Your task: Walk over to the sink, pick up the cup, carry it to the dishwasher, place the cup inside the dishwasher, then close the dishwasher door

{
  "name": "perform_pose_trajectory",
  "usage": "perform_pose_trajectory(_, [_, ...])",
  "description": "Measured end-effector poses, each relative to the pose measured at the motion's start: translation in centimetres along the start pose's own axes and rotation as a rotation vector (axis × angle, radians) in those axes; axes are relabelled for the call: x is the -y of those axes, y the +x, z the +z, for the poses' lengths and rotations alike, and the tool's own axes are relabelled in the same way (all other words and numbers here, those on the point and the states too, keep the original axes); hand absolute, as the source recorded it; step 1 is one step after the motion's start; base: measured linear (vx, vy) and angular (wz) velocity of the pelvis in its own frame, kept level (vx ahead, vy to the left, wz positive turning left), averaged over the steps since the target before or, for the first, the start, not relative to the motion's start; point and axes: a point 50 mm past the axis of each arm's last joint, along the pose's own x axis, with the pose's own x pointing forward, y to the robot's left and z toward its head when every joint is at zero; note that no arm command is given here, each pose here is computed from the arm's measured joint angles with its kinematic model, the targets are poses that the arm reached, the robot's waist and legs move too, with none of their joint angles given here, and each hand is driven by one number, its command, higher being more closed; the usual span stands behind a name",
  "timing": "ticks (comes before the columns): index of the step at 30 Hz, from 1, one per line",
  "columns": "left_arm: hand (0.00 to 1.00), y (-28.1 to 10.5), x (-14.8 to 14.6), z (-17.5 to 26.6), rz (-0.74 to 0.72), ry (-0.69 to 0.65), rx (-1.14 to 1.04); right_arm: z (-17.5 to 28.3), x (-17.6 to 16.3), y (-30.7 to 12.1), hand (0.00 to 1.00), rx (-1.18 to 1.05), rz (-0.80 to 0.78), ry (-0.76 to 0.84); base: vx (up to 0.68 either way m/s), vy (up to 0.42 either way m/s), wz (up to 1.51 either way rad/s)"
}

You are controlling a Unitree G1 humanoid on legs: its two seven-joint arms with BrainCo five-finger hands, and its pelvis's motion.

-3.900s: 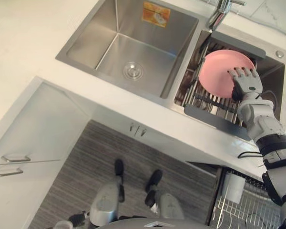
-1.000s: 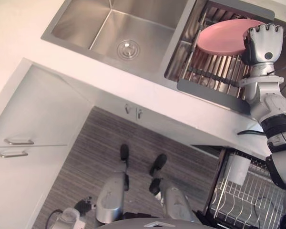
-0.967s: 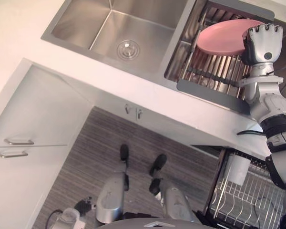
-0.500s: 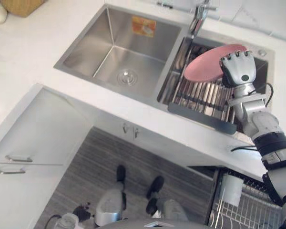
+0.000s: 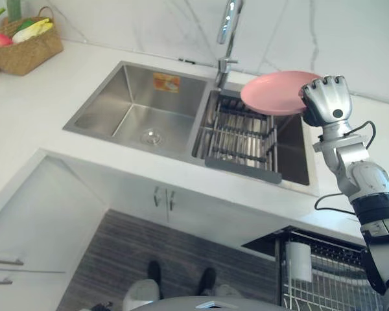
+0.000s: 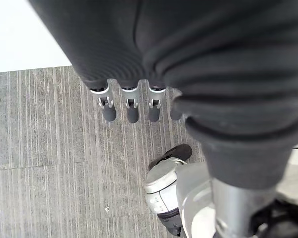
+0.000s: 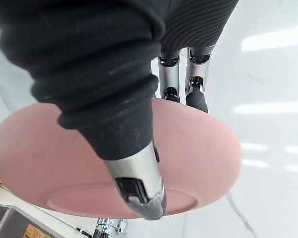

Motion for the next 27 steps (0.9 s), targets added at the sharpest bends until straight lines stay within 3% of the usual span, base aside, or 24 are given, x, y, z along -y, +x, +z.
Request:
perform_pose_trajectory(11, [0.0, 0.0, 0.3, -0.7, -0.006, 0.021, -0.053, -2.0, 3.1, -1.3, 1.0, -0.077, -0.071, 0.011, 0.05, 0.023, -0.41])
perform_pose_trajectory(27, [0.0, 0.3, 1.8, -1.4, -0.043, -0.008, -0.145, -6.1, 1.8, -10.1, 1.0, -0.326, 0.123, 0.001, 0.04, 0.021, -0.55])
